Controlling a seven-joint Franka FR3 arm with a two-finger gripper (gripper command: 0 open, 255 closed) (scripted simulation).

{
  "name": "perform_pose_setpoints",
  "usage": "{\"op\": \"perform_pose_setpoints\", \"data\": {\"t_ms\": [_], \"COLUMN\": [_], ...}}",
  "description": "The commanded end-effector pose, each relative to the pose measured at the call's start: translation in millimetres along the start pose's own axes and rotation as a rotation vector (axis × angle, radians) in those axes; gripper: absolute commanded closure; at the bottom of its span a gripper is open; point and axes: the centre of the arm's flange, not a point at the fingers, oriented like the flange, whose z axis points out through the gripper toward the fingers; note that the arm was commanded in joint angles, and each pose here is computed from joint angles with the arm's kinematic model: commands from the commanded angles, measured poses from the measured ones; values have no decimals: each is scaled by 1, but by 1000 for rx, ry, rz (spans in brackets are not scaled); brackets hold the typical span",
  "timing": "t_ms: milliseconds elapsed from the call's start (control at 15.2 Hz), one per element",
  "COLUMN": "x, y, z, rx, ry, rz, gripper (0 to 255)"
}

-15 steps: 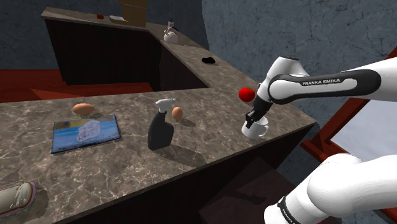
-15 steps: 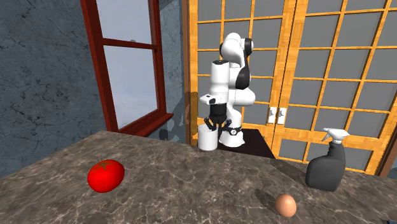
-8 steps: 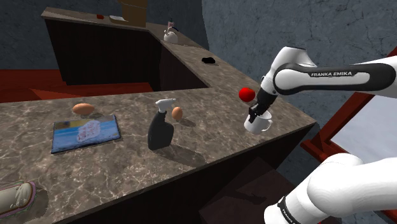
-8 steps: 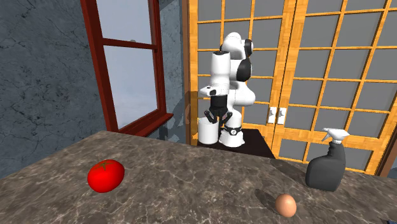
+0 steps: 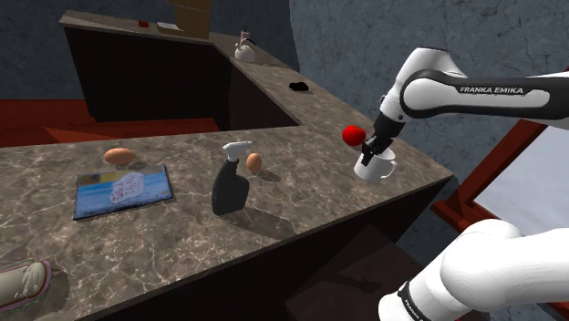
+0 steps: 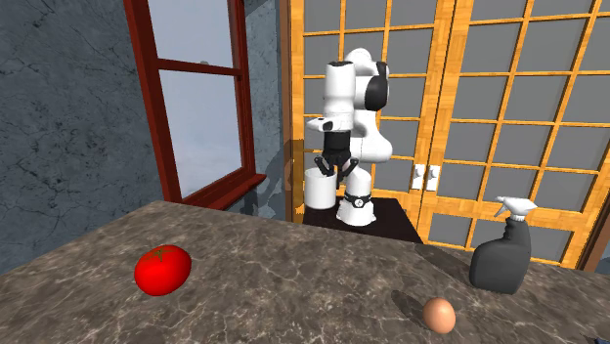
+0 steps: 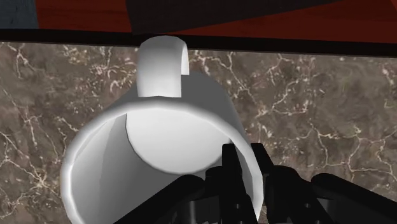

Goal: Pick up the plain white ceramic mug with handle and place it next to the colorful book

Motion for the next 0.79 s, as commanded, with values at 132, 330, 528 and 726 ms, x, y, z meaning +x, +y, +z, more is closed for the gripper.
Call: {"op": "perform_pose_setpoints", "data": {"t_ms": [132, 330, 528, 726], "x": [0, 0, 1, 23], "y": [1, 1, 1, -31], "z": [-21, -37, -51, -50], "rx": [0, 0, 0, 0], "ry": [0, 0, 0, 0], "rz": [0, 0, 0, 0], "gripper": [255, 255, 255, 255]}}
